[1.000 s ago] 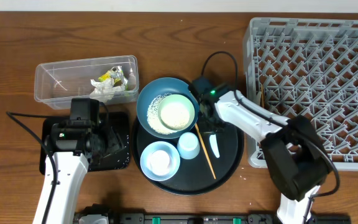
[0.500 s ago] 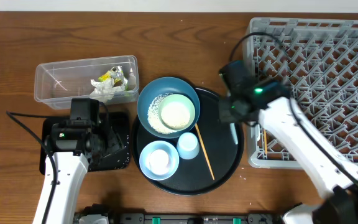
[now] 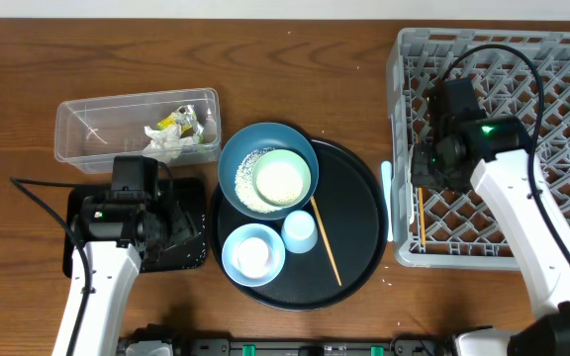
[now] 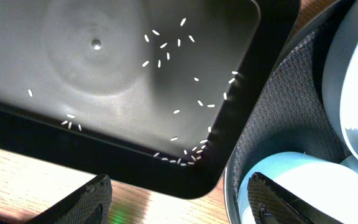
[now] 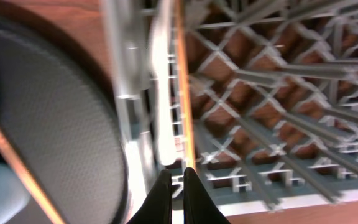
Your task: Sort waste into correct bins and load items into the dishwasher rack
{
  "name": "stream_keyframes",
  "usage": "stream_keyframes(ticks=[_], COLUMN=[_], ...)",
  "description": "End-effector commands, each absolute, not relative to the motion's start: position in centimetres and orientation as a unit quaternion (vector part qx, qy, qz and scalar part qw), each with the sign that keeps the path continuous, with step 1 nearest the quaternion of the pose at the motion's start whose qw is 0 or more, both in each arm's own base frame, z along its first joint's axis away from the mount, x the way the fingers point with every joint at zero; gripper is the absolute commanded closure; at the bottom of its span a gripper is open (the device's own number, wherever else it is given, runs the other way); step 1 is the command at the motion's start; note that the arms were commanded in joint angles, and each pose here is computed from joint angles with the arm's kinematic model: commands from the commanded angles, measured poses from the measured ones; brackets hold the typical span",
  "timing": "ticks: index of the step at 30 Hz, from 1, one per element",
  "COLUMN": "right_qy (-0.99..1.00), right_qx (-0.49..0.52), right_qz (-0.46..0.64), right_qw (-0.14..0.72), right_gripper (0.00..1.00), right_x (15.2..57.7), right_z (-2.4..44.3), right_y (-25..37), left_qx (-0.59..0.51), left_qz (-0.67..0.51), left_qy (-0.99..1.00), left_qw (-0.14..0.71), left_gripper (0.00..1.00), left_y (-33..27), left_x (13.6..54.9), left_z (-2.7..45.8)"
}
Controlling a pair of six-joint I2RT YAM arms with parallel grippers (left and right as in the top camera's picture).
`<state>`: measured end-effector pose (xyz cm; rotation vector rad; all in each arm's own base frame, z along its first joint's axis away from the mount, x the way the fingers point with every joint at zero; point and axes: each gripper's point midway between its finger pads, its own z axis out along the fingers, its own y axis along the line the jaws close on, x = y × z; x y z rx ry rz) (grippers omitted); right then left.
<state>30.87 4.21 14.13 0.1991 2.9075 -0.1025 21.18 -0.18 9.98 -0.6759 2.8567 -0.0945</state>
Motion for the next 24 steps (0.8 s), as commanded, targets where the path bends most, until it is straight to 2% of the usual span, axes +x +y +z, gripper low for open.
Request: stream_keyframes(ticks=[1, 18, 24], right_qy=[0.992, 0.994, 0.993], right_qx=[0.057, 0.043, -0.029], right_qz=[-0.048, -0.015, 0.064], right_qw=[0.105, 0.101, 0.098], right_gripper=[0.96, 0.95, 0.93], right_x=[31.0, 30.8, 30.8], right_z=[13.6, 13.6, 13.7], right_y=[3.7, 5.4, 8.9], left_qx=[-0.230, -0.230, -0.230], left_qz=[-0.029, -0.029, -0.029], left_qy=[0.966, 0.966, 0.966], left_qw=[0.113, 0.113, 0.113], left_gripper=[0.28, 0.28, 0.28], left_y=[0.0, 0.0, 0.0], left_x=[21.6, 21.6, 21.6], left_z=[10.6, 10.6, 10.6])
